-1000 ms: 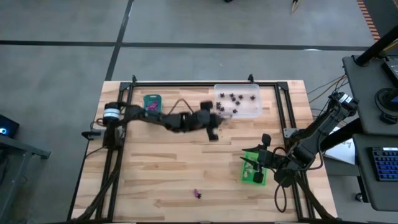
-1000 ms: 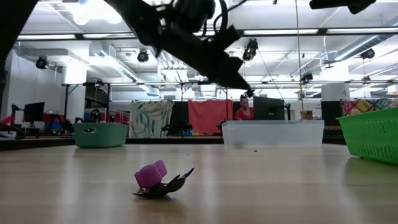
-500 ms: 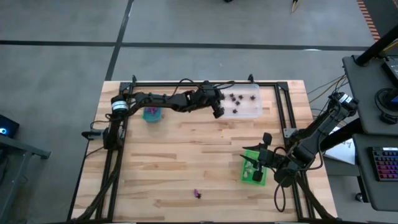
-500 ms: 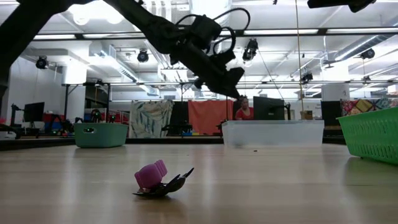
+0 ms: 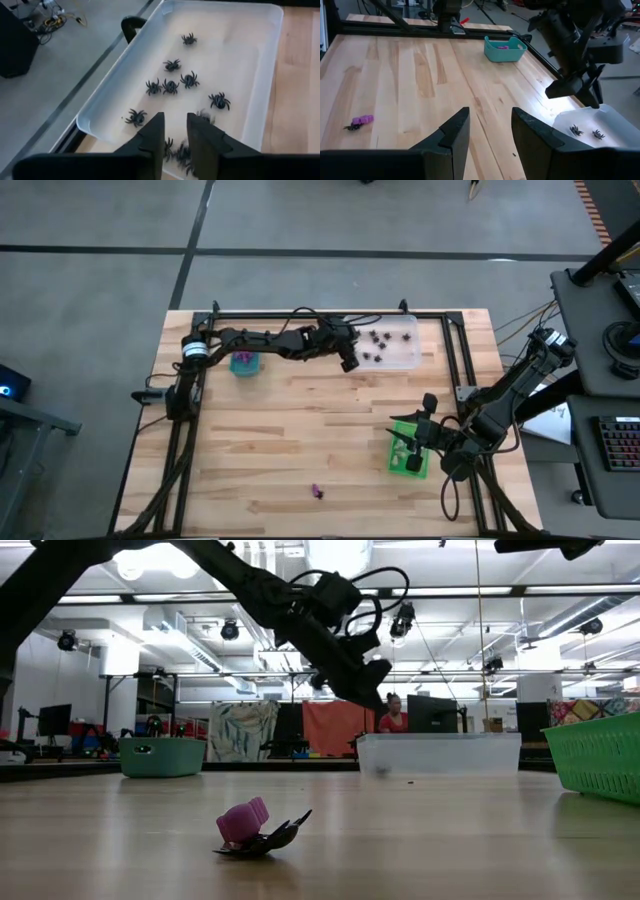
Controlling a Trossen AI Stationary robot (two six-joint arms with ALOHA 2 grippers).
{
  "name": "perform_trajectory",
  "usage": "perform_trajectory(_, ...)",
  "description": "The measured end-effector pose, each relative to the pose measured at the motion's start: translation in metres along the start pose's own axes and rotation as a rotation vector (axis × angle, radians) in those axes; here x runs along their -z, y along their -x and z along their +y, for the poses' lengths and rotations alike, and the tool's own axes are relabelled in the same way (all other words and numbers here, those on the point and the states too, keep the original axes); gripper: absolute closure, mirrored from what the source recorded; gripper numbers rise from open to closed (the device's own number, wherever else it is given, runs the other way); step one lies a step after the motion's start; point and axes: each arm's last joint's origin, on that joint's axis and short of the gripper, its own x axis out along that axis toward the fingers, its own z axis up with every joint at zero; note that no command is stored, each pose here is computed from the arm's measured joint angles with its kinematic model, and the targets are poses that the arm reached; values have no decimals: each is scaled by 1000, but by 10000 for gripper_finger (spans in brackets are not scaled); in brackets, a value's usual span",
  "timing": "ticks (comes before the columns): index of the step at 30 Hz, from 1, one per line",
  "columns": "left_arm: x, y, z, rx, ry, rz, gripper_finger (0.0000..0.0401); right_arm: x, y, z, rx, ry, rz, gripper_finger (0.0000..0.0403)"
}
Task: Sort Halloween decoration
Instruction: Put the purple skeleton toy into the blue bin
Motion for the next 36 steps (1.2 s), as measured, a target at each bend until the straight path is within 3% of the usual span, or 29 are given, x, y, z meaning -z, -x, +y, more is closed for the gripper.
perform_trajectory(7, -12, 16, -13, 32, -26, 6, 305, 0, 0, 0, -1, -5, -1, 266)
perform_trajectory(17, -27, 66, -52, 102, -155, 35, 311, 1, -2, 3, 1, -6, 3, 266)
perform_trajectory(23, -23, 99, -83, 168, -239, 105, 320, 6, -7, 10, 7, 15, 15, 266)
perform_trajectory(30, -4, 128, -115, 162, -355, 248, 326, 8, -10, 15, 4, 10, 12, 266)
perform_trajectory(36, 20, 154, -150, 308, -496, 337, 327, 8, -10, 15, -3, 5, 13, 266)
